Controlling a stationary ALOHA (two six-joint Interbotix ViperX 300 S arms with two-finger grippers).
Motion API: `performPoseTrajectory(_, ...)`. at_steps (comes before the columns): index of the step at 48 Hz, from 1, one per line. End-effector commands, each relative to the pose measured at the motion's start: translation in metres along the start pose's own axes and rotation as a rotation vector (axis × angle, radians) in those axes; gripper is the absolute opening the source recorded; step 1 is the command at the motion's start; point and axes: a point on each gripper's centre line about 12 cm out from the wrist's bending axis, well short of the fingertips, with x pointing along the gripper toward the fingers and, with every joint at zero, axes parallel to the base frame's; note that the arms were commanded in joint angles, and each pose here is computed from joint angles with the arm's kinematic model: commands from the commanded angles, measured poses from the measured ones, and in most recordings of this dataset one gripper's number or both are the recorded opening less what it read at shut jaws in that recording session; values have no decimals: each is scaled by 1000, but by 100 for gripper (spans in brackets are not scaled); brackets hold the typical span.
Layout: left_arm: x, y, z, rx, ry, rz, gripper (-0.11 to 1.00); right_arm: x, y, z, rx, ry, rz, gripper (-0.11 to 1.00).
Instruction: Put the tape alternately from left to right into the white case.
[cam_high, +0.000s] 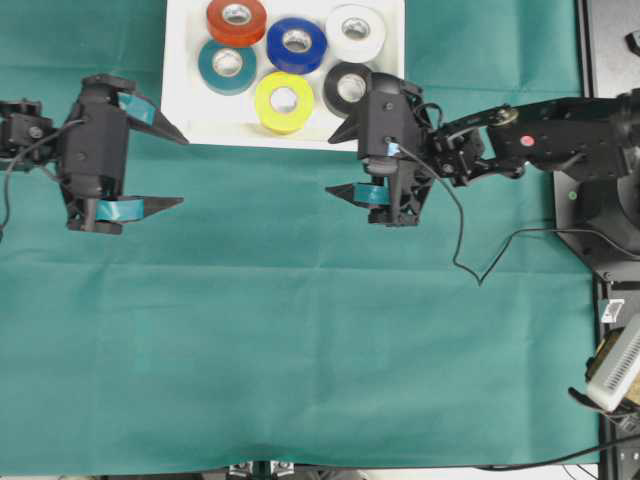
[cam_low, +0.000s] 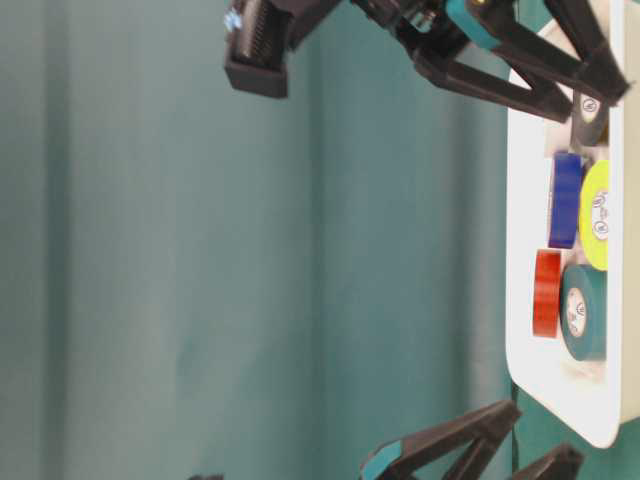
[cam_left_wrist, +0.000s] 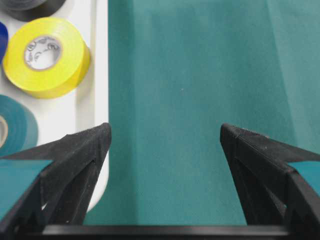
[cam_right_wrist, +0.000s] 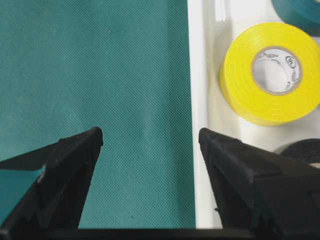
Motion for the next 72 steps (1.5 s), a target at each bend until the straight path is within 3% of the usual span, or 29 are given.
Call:
performPoseTrajectory(1, -10, 1, 10, -2, -50, 7, 63, -30, 4, 24, -5, -117, 18, 84)
performPoseTrajectory(29, -56, -1, -2, -19, -135, 22, 63, -68, 3, 17, 2, -196, 35, 84)
performPoseTrajectory(45, -74, -2, -10, -94, -177, 23, 63, -91, 5, 9, 1, -260, 64, 84)
performPoseTrajectory(72, -101, -4, -20, -98, -254, 31, 63, -134, 4, -18, 23, -385, 108, 84)
